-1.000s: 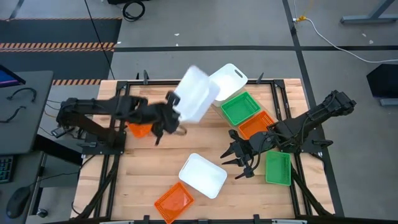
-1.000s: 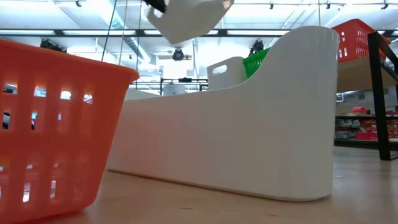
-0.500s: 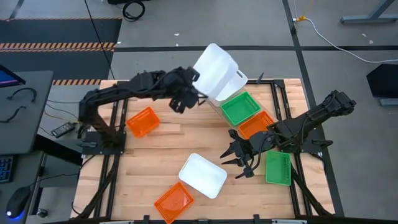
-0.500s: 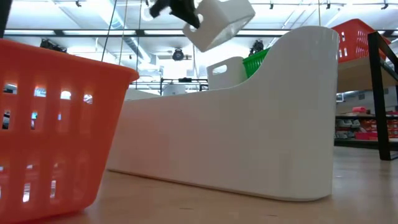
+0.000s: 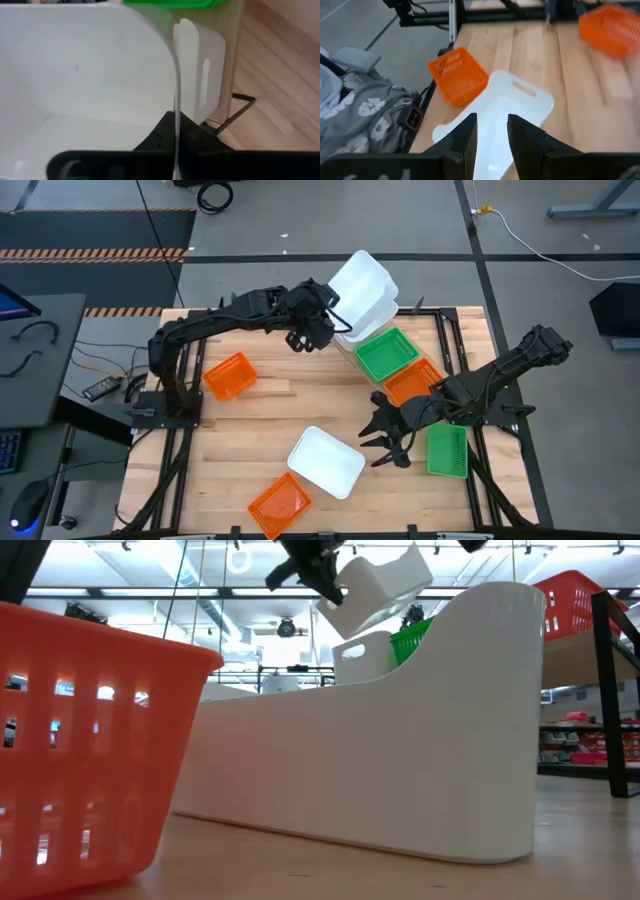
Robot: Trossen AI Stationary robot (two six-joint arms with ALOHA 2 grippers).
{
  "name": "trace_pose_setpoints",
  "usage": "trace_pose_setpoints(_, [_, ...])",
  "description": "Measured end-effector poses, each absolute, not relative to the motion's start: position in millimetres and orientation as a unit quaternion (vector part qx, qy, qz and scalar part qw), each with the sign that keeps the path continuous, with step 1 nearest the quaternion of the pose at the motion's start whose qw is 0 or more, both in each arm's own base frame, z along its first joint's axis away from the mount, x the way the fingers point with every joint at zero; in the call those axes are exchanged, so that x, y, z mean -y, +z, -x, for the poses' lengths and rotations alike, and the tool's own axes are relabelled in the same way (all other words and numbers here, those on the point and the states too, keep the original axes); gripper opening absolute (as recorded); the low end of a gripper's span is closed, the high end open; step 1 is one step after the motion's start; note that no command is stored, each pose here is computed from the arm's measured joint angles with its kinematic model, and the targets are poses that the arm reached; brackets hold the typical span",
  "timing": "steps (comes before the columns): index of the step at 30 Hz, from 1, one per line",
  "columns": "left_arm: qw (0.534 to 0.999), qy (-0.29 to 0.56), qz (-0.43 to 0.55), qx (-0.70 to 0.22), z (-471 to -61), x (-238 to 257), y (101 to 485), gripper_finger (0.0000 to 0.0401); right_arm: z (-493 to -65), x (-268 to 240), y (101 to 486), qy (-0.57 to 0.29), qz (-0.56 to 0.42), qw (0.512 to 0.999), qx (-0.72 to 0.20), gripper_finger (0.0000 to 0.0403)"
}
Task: Stack baskets on shelf by color
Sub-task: Stack the top white bin on top of the white bin on the shelf
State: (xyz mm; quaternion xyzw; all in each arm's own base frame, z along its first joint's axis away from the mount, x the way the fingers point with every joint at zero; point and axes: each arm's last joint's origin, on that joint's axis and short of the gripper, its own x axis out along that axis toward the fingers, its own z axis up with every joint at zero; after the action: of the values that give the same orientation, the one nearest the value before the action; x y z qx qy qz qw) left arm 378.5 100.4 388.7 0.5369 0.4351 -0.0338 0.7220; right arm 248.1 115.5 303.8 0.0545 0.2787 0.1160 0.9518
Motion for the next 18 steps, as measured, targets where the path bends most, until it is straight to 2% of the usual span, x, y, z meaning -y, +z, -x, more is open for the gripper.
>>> trace_pose_setpoints(6, [0.712,-0.038,-0.555,-0.428,-387,-104,383,0.0003,-238,-123,296,0.106,-0.084,0.934,-0.330,0.0113])
trace_pose_setpoints(18, [0.700,-0.052,-0.559,-0.442,-398,-113,366,0.0003,-236,-130,298,0.111,-0.063,0.941,-0.313,0.0113])
